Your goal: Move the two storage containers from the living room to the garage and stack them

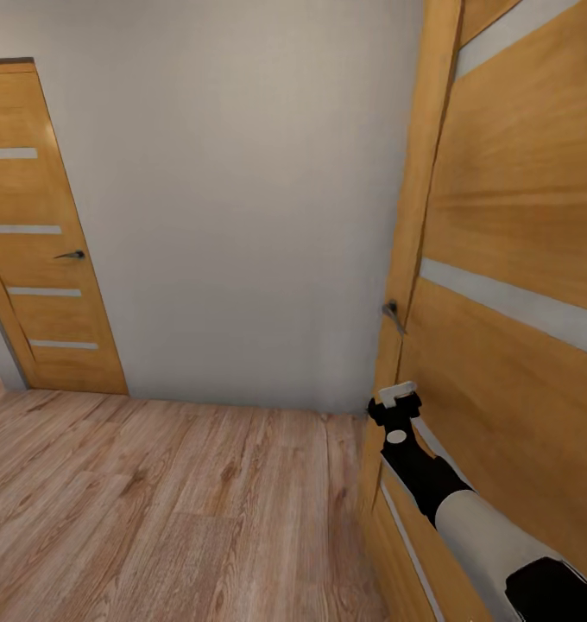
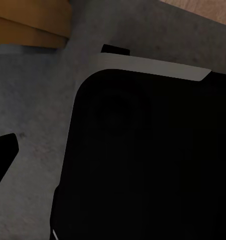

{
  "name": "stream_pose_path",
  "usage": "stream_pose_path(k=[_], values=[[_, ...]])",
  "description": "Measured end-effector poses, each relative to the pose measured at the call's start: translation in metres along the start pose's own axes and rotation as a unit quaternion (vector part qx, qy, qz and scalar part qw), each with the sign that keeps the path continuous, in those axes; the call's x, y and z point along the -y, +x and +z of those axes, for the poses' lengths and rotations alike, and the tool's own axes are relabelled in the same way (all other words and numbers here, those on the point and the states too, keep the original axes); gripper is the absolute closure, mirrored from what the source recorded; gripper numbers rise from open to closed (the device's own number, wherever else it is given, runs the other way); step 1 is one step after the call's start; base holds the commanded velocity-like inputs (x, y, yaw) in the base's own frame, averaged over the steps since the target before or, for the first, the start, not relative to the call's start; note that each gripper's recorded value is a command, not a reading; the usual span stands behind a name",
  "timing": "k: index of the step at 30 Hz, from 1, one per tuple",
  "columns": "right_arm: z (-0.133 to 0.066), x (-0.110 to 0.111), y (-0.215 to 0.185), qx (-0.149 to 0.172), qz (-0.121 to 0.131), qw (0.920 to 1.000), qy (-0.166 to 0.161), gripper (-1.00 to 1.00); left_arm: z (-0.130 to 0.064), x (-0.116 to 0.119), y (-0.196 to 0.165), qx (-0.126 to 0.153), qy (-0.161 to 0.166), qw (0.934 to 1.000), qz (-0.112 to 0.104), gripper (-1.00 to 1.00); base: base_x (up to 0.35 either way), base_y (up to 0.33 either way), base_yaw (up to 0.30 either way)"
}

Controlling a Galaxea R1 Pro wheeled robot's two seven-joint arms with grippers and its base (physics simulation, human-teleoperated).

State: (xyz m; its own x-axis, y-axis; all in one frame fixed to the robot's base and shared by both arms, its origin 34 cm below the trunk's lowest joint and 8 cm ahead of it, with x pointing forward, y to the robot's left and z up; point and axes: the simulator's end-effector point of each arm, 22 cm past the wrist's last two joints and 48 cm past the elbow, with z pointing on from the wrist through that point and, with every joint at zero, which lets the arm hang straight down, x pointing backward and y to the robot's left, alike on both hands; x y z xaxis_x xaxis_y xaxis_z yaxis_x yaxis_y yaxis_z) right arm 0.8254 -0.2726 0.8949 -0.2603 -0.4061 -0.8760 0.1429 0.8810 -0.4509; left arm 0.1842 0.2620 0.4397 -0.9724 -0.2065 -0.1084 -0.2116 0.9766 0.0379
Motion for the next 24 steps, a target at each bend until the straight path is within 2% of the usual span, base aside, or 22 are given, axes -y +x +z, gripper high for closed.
stream_pose_path(k=[3, 15, 24], values=[[0.007, 0.036, 0.015, -0.014, 0.007, 0.9995, 0.028, -1.0, 0.0, 0.0, 0.0, 0.0, 0.0, 1.0, 0.0, -1.0, 0.0, 0.0, 0.0], [0.018, 0.111, 0.045, -0.035, 0.013, 0.996, 0.081, -1.0, 0.0, 0.0, 0.0, 0.0, 0.0, 1.0, 0.0, -1.0, 0.0, 0.0, 0.0], [0.017, 0.113, 0.046, -0.04, 0.038, 0.9946, 0.087, -1.0, 0.0, 0.0, 0.0, 0.0, 0.0, 1.0, 0.0, -1.0, 0.0, 0.0, 0.0]])
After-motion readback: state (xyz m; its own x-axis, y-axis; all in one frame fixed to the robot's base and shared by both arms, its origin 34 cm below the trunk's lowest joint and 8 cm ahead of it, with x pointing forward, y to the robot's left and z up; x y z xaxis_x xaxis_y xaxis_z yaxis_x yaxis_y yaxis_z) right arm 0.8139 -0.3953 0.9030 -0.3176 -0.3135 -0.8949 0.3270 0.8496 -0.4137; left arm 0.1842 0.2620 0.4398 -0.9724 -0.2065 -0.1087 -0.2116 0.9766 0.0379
